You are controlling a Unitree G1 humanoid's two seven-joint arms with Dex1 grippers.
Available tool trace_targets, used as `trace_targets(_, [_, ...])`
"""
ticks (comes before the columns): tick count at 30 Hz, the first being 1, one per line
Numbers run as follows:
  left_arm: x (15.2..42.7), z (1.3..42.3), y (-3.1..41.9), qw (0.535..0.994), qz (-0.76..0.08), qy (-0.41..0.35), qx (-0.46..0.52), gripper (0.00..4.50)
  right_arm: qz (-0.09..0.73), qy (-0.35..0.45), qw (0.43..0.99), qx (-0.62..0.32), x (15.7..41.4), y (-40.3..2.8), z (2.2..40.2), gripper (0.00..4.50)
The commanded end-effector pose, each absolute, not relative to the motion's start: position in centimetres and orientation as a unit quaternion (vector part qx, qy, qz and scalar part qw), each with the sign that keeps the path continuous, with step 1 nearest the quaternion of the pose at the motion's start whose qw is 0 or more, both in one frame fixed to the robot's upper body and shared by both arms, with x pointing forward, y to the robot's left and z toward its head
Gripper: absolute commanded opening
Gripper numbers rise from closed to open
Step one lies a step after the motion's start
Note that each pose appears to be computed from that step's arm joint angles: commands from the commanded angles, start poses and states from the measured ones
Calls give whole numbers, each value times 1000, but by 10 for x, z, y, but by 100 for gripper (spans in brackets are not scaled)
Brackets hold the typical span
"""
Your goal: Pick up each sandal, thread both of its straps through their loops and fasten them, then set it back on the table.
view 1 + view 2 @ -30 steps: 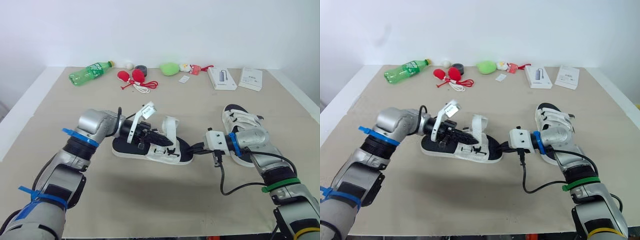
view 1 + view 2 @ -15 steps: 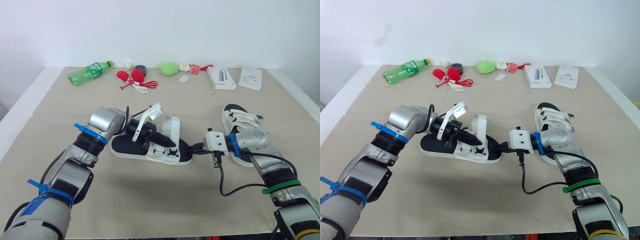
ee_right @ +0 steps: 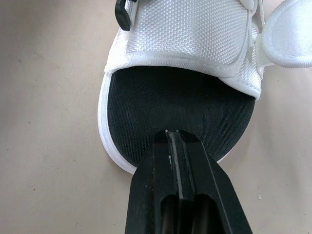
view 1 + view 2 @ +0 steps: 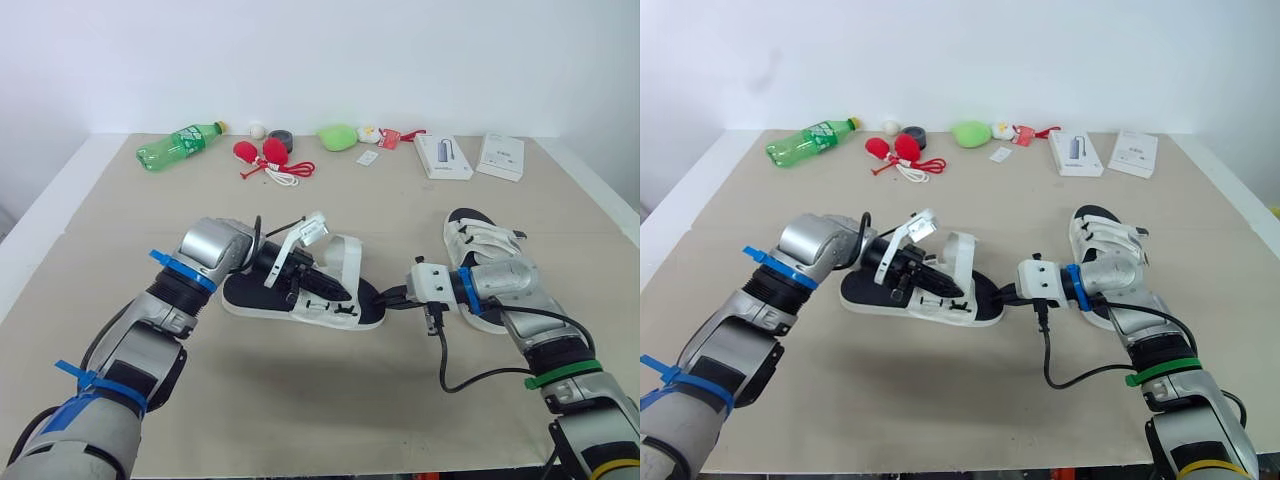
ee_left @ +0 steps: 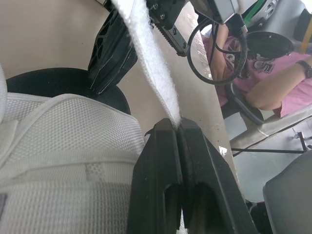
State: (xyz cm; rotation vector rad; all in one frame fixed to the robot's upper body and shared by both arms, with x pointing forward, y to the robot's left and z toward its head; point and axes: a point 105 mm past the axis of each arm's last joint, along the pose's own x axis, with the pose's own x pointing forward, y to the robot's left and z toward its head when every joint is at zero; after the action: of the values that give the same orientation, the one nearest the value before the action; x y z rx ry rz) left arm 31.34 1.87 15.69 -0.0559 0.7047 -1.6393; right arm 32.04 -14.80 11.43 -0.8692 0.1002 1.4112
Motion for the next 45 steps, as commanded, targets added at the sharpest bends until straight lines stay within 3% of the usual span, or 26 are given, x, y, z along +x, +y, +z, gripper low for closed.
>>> trace_targets(1, [312,155,15,628,-716,304,-4,6,628,74,671,-388,318,-154,103,0])
trace_targets(18, [318,137,21,632,-711,300,73,6,626,75,673,-387,319,-155,103,0])
trace_targets(32, [305,131,26,599,-736,292,118,6,626,75,673,-388,321,-154,103,0])
trace_targets(36, [301,138,25,591,-747,284,107,99,626,74,673,-388,322,-154,104,0])
trace_targets(39, [301,151,24,590,-759,256,96,207,625,74,673,-389,322,-155,104,0])
trace_targets(45, [310,172,30,597,-764,232,82,207,626,75,672,-389,323,-155,104,0])
